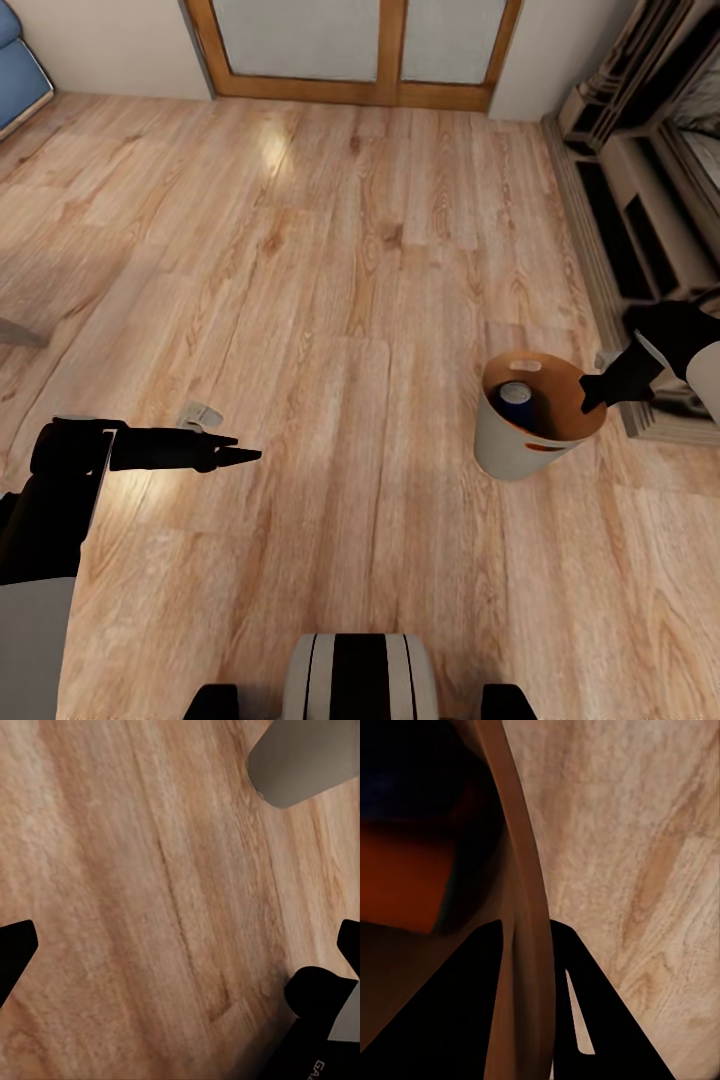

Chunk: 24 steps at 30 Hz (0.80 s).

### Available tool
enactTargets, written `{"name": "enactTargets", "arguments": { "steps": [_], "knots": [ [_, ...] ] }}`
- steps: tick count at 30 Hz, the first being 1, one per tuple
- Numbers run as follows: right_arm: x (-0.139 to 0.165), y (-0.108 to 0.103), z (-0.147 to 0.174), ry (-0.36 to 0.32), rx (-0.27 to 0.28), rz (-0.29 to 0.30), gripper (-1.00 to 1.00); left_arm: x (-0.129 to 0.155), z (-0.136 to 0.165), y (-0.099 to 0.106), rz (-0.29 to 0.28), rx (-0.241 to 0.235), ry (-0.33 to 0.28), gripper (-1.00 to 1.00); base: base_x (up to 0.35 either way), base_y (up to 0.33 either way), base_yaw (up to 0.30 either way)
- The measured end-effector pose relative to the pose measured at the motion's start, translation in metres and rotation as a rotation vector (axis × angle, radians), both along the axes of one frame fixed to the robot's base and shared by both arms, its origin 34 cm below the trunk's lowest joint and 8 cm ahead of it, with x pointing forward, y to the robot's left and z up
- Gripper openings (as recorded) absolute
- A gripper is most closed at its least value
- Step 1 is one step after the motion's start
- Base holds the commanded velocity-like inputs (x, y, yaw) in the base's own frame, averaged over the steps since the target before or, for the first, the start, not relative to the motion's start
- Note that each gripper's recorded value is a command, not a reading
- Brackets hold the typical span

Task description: Put the three can of soda from the living room inside the tash can in the kitchen.

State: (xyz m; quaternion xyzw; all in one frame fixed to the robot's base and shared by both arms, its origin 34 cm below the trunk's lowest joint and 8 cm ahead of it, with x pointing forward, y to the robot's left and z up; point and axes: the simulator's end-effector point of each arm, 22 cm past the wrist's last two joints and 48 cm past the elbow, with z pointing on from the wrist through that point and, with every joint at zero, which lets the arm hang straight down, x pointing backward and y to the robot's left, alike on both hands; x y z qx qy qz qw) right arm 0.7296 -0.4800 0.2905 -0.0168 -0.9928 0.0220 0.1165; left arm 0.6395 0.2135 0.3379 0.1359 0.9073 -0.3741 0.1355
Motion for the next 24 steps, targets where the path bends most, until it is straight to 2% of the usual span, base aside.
{"name": "enactTargets", "arguments": {
  "steps": [15,19,24],
  "knots": [
    [-0.009,0.000,-0.027,0.040,0.002,-0.003,-1.00,-0.008,-0.024,-0.003,0.000,-0.005,0.041,1.00,0.000,0.000,0.000],
    [-0.010,-0.003,-0.027,0.044,-0.011,0.008,-1.00,-0.007,-0.023,-0.003,0.000,-0.008,0.039,1.00,0.000,0.000,0.000],
    [-0.010,0.000,-0.029,0.042,0.002,-0.003,-1.00,-0.008,-0.025,-0.003,0.000,-0.009,0.043,1.00,0.000,0.000,0.000]
  ]
}}
